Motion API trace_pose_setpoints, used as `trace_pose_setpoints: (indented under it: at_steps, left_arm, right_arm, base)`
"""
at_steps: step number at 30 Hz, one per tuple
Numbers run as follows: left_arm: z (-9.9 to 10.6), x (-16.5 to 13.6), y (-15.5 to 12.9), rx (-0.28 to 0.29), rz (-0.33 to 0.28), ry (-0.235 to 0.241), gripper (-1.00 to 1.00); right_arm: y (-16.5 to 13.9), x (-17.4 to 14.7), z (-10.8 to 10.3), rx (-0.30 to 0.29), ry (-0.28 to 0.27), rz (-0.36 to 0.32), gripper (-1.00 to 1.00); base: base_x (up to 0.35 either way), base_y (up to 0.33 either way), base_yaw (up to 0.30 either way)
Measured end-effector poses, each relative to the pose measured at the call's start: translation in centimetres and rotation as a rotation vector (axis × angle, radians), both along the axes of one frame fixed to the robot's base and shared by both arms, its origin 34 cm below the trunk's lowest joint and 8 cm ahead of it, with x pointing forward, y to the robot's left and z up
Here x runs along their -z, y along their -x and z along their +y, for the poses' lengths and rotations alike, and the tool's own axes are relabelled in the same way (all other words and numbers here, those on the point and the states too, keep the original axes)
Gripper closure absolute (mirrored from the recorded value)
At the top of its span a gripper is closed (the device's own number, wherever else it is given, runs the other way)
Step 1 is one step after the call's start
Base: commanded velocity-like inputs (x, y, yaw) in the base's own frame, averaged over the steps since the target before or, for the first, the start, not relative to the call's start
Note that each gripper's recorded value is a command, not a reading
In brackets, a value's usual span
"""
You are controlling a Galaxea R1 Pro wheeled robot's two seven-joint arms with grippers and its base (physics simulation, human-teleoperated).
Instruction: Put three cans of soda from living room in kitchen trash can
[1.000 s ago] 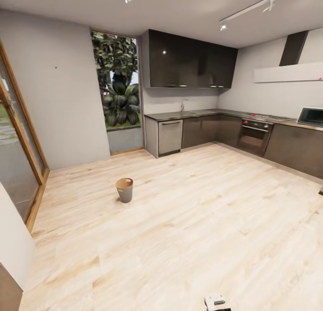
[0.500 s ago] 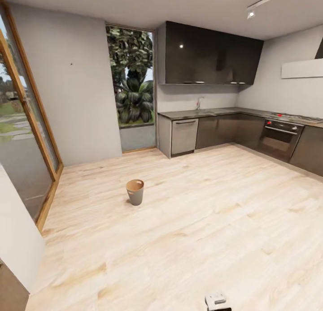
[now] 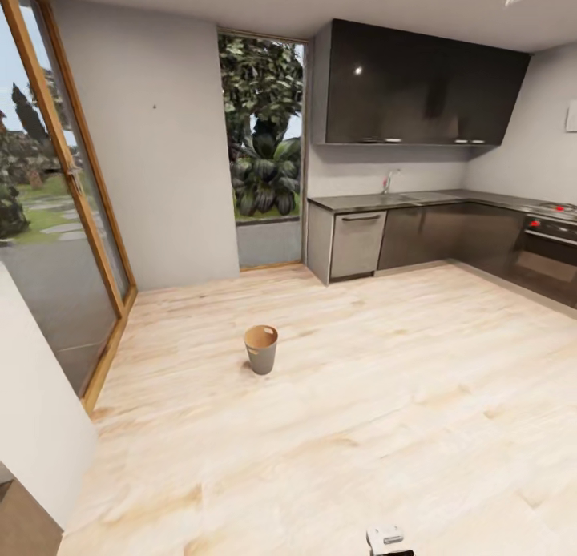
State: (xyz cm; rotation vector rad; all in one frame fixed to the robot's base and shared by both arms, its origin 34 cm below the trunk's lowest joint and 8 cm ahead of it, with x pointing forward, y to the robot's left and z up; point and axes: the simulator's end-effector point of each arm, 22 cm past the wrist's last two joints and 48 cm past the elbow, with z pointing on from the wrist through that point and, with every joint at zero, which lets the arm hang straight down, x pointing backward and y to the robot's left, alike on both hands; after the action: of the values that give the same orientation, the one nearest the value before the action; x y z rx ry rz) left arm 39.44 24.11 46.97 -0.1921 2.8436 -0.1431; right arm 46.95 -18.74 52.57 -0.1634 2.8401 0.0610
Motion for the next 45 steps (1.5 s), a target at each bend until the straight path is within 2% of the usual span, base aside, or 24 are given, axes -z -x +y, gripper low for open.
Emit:
trace_pose_setpoints:
  at_steps: [16, 45]
  left_arm:
    - [-0.1, 0.5, 0.5, 0.0, 0.01, -0.001, -1.0]
    - [-0.1, 1.4, 1.9, 0.003, 0.046, -0.002, -1.0]
  right_arm:
    - [0.6, 0.7, 0.0, 0.002, -0.001, 0.019, -1.0]
    - [1.7, 1.9, 0.0, 0.004, -0.002, 0.055, -1.0]
  base:
    - [0.346, -0.011, 0.193]
    - [0.346, -0.107, 0.193]
